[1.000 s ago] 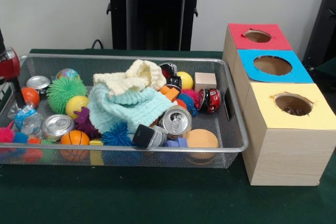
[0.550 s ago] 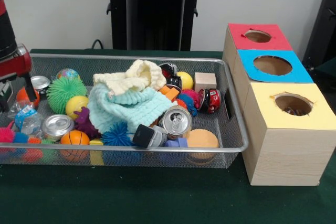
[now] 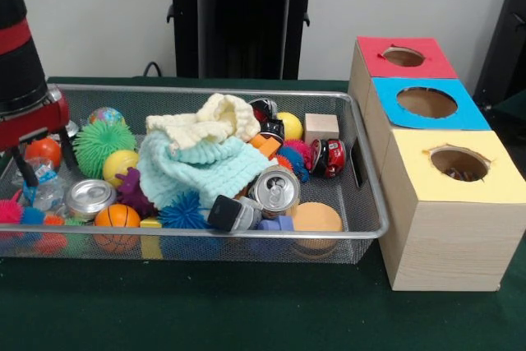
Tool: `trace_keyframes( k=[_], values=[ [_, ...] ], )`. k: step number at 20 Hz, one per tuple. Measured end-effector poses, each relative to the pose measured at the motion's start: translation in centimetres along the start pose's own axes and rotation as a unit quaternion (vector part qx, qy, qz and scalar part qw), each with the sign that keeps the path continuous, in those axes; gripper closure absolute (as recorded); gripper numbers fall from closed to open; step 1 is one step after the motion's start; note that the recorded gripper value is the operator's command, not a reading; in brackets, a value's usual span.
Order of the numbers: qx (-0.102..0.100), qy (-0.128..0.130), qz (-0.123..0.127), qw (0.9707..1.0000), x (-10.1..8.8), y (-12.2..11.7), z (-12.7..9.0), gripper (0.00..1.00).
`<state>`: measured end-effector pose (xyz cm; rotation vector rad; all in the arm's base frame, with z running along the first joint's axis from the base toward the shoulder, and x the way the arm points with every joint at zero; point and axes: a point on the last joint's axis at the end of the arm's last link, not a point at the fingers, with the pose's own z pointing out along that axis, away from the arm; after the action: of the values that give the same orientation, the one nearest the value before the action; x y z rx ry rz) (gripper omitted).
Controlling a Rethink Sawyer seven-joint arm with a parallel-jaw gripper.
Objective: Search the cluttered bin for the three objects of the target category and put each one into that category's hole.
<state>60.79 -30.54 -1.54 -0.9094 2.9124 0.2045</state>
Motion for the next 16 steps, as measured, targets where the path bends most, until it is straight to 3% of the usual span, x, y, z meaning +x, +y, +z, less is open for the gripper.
trace_keyframes(
  k=[8, 16],
  values=[
    [-0.011, -0.006, 0.003, 0.9999, 0.3, 1.0, 2.2, 0.00],
    [-0.009, -0.006, 0.002, 0.9999, -0.1, 0.8, 2.5, 0.00]
  ],
)
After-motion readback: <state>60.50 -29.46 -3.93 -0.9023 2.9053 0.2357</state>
